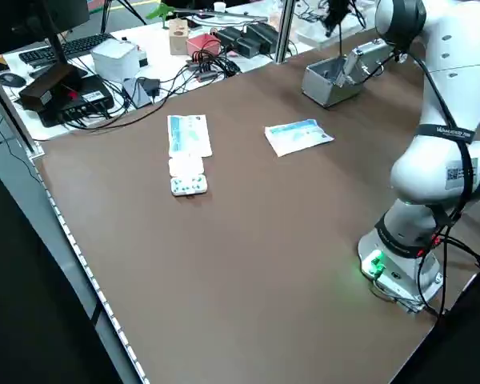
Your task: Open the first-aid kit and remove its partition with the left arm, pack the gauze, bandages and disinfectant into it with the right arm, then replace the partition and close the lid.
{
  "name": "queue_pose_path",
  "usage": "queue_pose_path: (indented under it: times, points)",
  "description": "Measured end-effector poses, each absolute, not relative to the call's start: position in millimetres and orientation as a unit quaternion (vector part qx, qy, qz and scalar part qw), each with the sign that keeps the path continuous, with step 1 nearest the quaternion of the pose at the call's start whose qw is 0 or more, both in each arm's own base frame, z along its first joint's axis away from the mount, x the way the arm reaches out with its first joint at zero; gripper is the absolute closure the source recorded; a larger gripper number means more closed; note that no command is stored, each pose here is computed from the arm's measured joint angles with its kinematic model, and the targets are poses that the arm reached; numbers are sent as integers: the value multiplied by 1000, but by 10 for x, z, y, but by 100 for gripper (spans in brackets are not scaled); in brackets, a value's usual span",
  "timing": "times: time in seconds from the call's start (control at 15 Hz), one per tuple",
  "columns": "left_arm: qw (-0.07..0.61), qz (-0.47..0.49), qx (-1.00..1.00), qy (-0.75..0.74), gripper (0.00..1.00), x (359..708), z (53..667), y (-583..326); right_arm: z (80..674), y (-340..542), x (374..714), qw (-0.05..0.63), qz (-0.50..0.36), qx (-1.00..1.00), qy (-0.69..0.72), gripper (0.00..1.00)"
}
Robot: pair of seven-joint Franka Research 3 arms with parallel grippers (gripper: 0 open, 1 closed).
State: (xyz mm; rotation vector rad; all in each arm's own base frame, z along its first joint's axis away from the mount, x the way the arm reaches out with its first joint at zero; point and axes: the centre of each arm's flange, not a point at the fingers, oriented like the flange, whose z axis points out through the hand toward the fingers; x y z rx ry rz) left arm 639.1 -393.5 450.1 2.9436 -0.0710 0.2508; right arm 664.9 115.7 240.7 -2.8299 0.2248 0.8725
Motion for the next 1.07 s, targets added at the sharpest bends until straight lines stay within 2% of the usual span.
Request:
queue_pose_path:
  times: [0.13,0.27,0.67,1.07]
  points:
    - [74,71,995,14,96,6582,4720,-3325,2774,1697,6667,109,283,-947,110,57]
    - [59,51,996,33,96,6687,4624,-2984,3048,2019,6713,126,262,-948,127,57]
    - [-42,20,998,29,96,6967,3515,-2229,3387,2950,6847,190,140,-952,194,57]
    - [-19,57,998,-2,96,7292,2637,-1788,3181,3575,6733,209,103,-949,213,57]
